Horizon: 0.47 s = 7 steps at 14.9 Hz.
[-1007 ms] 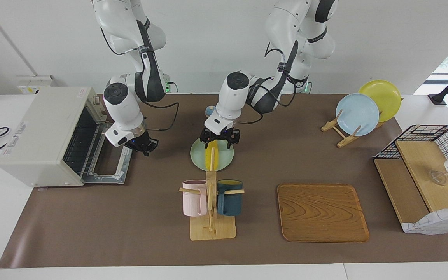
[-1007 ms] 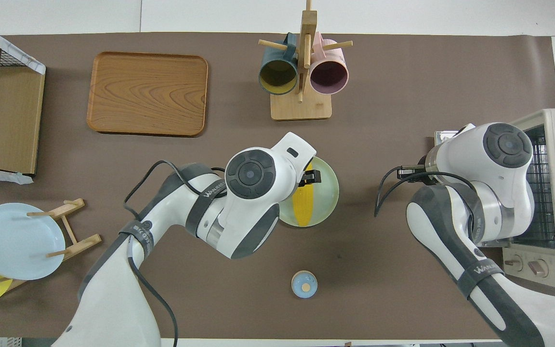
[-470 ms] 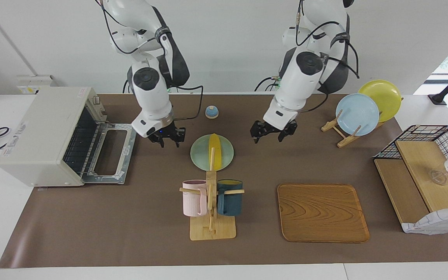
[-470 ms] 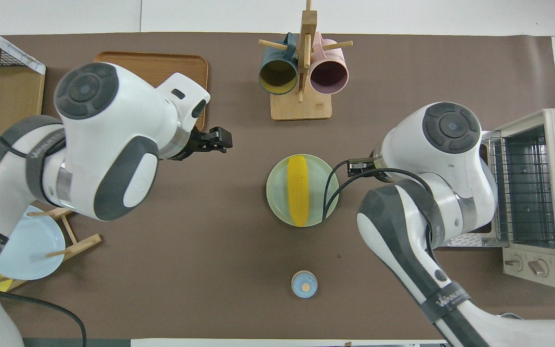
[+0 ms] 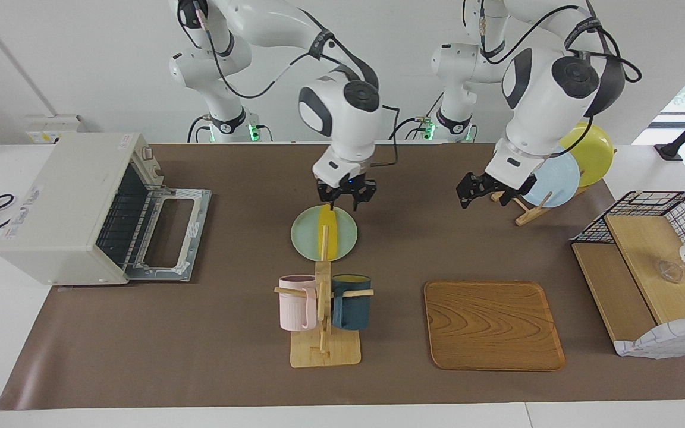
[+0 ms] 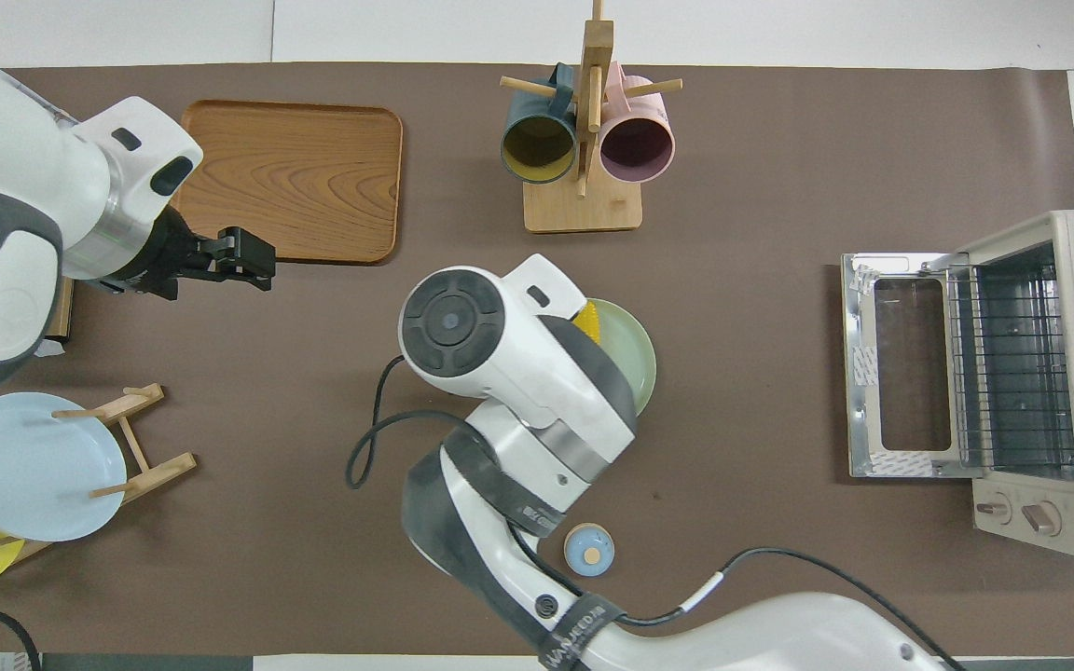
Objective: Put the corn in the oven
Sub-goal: 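Grasp the green plate rim with the right gripper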
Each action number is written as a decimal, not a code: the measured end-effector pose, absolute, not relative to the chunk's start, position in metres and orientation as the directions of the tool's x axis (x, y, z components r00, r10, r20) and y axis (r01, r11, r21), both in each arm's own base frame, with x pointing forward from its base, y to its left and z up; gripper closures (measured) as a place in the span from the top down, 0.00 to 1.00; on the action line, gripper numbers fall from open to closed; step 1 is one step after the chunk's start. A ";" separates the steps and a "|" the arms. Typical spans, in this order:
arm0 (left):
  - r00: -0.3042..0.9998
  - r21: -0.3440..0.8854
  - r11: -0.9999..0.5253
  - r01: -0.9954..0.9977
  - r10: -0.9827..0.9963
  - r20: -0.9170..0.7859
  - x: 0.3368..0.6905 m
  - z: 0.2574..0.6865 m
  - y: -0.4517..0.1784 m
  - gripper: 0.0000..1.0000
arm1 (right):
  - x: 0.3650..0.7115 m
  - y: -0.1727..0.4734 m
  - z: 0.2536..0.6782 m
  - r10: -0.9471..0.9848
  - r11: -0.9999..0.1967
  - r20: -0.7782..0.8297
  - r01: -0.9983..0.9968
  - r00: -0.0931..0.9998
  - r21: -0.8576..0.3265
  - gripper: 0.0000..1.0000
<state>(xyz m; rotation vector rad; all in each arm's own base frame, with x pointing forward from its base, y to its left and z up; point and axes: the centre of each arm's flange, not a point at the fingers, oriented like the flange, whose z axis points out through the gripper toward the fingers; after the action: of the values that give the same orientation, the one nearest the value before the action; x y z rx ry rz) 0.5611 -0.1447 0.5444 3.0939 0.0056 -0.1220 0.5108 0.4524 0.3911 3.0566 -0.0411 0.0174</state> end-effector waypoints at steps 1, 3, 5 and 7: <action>0.996 0.043 -0.999 0.006 0.002 -0.089 0.555 0.554 -0.138 1.00 | 0.513 0.465 0.372 -0.029 -0.996 0.015 -0.030 0.999 0.079 0.55; 0.994 0.039 -0.999 0.010 0.006 -0.105 0.544 0.567 -0.130 1.00 | 0.519 0.465 0.337 -0.033 -0.997 0.011 -0.033 0.999 0.074 0.51; 0.991 0.032 -0.999 0.006 0.002 -0.131 0.534 0.574 -0.128 1.00 | 0.518 0.455 0.318 -0.038 -0.996 0.008 -0.038 0.999 0.075 0.45; 0.990 0.029 -1.000 0.003 -0.002 -0.144 0.527 0.579 -0.128 1.00 | 0.511 0.450 0.307 -0.032 -0.997 0.008 -0.033 0.999 0.076 0.42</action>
<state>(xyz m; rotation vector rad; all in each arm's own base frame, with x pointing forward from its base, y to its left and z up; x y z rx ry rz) 0.5271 -0.1282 0.5787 3.1041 0.0008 -0.2245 0.5106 0.4499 0.3073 3.0649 -0.0502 0.0097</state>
